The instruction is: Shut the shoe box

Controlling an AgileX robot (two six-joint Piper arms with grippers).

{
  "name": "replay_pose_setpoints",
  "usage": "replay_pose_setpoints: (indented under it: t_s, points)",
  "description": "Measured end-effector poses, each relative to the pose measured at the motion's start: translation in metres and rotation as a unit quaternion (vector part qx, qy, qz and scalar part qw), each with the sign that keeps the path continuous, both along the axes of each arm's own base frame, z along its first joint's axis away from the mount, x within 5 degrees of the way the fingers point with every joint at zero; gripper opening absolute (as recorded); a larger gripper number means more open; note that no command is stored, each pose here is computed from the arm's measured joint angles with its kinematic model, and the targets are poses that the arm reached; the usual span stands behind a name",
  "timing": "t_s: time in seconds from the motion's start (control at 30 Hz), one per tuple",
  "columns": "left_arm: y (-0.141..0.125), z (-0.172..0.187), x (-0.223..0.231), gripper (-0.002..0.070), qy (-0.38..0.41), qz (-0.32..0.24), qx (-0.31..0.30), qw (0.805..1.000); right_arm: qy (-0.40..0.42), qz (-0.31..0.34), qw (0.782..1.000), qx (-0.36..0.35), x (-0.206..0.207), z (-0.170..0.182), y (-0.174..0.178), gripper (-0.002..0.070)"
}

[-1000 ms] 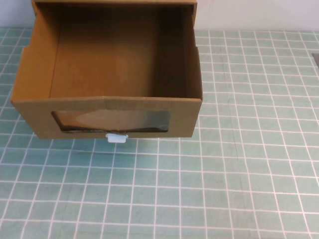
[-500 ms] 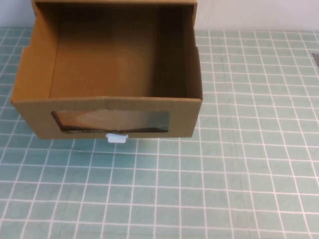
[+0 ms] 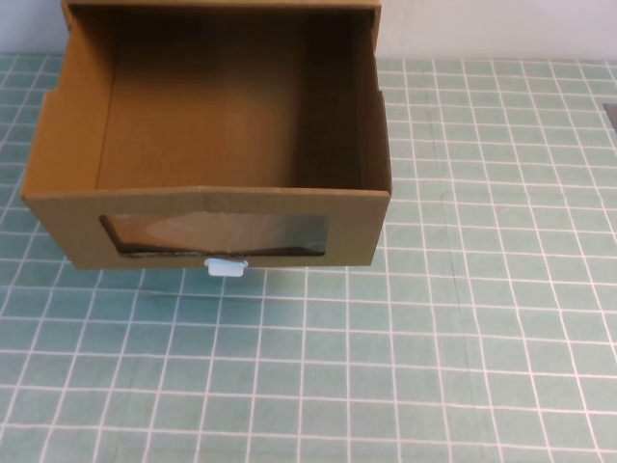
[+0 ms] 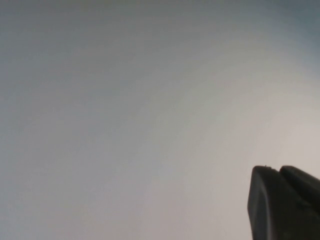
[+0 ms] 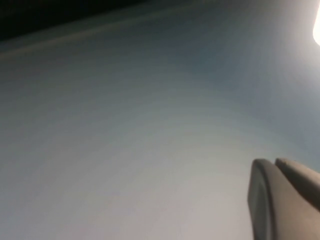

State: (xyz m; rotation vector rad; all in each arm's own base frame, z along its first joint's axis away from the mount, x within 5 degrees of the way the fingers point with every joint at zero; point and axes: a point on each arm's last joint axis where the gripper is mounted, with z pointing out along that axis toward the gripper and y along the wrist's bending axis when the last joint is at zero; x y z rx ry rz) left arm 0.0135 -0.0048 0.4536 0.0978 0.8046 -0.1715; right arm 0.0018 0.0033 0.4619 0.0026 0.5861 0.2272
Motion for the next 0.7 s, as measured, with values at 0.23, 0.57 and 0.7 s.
replay_pose_setpoints:
  t_s: [0.23, 0.57, 0.7]
  points:
    - [-0.007, 0.042, 0.064, -0.0005, 0.223, 0.007, 0.002, 0.975, 0.238, 0.016, 0.971, 0.031, 0.072, 0.031, 0.0, -0.0014]
    - [-0.029, 0.034, 0.191, -0.0005, 0.453, 0.017, 0.036, 0.89, 0.462, 0.002, 0.887, 0.024, 0.167, 0.008, 0.004, -0.0014]
    - [-0.04, 0.026, 0.225, -0.0005, 0.454, -0.011, 0.034, 0.89, 0.495, 0.032, 0.867, 0.041, 0.176, 0.0, 0.009, -0.0014]
